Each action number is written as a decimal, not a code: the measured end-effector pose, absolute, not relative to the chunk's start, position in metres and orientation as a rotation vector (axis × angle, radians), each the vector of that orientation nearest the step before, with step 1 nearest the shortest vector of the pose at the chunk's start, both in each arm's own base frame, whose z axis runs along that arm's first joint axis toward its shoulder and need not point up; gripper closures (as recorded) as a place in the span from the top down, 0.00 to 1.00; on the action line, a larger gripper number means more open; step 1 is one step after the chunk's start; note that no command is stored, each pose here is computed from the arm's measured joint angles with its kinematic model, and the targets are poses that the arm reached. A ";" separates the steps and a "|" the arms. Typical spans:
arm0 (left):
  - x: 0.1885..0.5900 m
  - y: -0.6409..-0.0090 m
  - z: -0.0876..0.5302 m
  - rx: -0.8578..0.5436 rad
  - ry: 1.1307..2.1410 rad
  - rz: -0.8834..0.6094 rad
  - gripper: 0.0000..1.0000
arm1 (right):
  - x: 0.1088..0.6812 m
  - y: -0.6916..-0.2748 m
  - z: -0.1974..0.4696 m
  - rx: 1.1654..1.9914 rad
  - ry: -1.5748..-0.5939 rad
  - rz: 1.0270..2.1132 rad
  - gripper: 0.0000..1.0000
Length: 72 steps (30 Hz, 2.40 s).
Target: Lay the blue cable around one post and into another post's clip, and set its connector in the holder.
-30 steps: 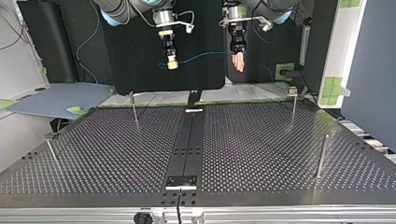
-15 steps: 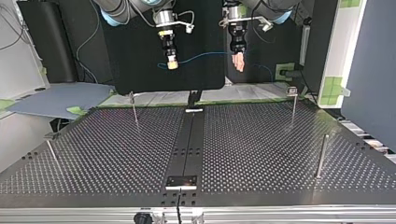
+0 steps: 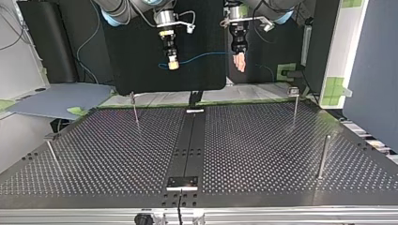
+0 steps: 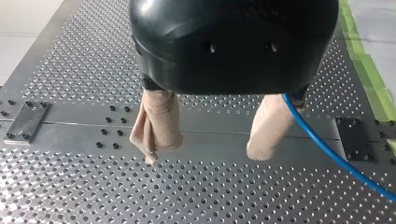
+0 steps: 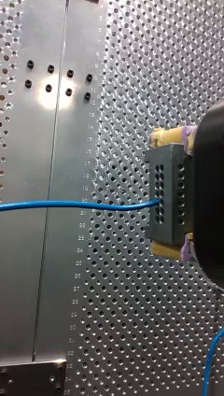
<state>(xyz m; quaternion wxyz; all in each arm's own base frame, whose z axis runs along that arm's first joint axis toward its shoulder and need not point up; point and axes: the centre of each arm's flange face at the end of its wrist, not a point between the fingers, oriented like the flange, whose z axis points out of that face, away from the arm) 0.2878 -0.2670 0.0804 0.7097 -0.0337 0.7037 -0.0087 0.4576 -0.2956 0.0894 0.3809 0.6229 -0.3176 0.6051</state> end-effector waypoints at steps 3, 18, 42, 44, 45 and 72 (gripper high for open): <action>0.288 -0.267 0.080 -0.075 1.562 -0.019 1.00 | 0.458 -0.296 0.089 1.590 -0.811 1.544 0.00; 0.288 -0.267 0.080 -0.075 1.562 -0.019 1.00 | 0.458 -0.296 0.089 1.590 -0.811 1.544 0.00; 0.288 -0.267 0.080 -0.075 1.562 -0.019 1.00 | 0.458 -0.296 0.089 1.590 -0.811 1.544 0.00; 0.288 -0.267 0.080 -0.075 1.562 -0.019 1.00 | 0.458 -0.296 0.089 1.590 -0.811 1.544 0.00; 0.288 -0.267 0.080 -0.075 1.562 -0.019 1.00 | 0.458 -0.296 0.089 1.590 -0.811 1.544 0.00; 0.292 -0.267 0.082 -0.081 1.551 -0.021 1.00 | 0.456 -0.297 0.061 1.653 -0.825 1.500 0.00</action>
